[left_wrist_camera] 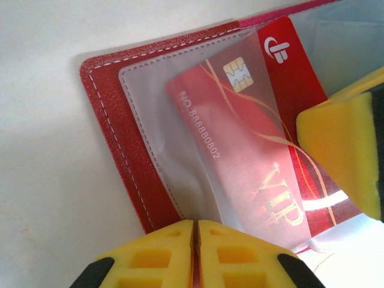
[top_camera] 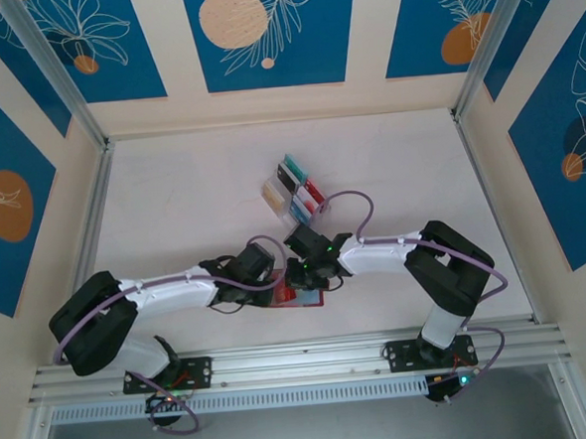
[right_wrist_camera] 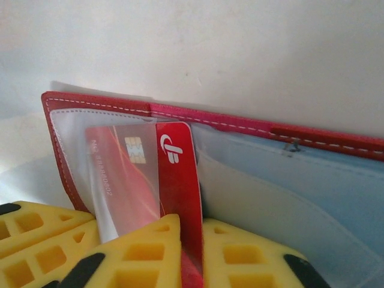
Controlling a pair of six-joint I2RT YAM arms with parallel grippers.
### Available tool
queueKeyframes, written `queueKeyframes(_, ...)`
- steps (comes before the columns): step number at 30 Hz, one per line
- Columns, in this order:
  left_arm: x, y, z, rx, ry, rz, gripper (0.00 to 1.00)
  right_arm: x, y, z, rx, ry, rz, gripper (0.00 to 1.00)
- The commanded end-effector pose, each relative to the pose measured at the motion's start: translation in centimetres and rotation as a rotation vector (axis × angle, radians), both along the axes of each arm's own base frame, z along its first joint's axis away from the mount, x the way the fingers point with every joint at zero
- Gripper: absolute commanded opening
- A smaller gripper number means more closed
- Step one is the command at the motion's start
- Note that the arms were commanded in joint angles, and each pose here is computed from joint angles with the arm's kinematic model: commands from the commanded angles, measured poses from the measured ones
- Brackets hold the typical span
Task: Put the credit cards into the card holder
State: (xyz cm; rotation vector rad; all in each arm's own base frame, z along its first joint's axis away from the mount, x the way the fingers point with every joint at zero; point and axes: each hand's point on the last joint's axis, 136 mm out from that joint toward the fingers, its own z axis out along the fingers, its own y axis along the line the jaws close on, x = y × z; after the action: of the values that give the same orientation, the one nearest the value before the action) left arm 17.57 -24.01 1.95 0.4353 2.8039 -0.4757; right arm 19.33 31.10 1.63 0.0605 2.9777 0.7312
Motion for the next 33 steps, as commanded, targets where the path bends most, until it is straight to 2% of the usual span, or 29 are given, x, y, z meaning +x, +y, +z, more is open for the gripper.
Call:
queueKeyframes(1,-1.6,-0.1,0.1,-0.054,0.064,0.002,0.13,-4.2,-4.1,-4.5,-0.175,0.157,0.025,0.21)
queueKeyframes(4,-1.1,0.2,1.4,-0.120,0.067,0.041,0.14,-4.1,-4.5,-4.3,-0.176,0.148,0.020,0.22)
queueKeyframes(10,0.1,1.8,2.6,-0.168,0.065,0.105,0.13,-4.1,-4.3,-3.6,-0.153,0.137,0.051,0.23)
queueKeyframes(21,0.9,1.1,-0.1,-0.146,0.110,0.075,0.08,-4.4,-5.0,-3.2,-0.170,0.125,0.081,0.24)
queueKeyframes(31,0.4,2.4,-2.4,-0.084,0.132,0.098,0.07,-3.6,-6.9,-3.4,-0.253,0.106,0.103,0.32)
queueKeyframes(33,0.3,2.5,-2.5,-0.079,0.135,0.100,0.07,-3.4,-6.3,-3.0,-0.235,0.095,0.123,0.30)
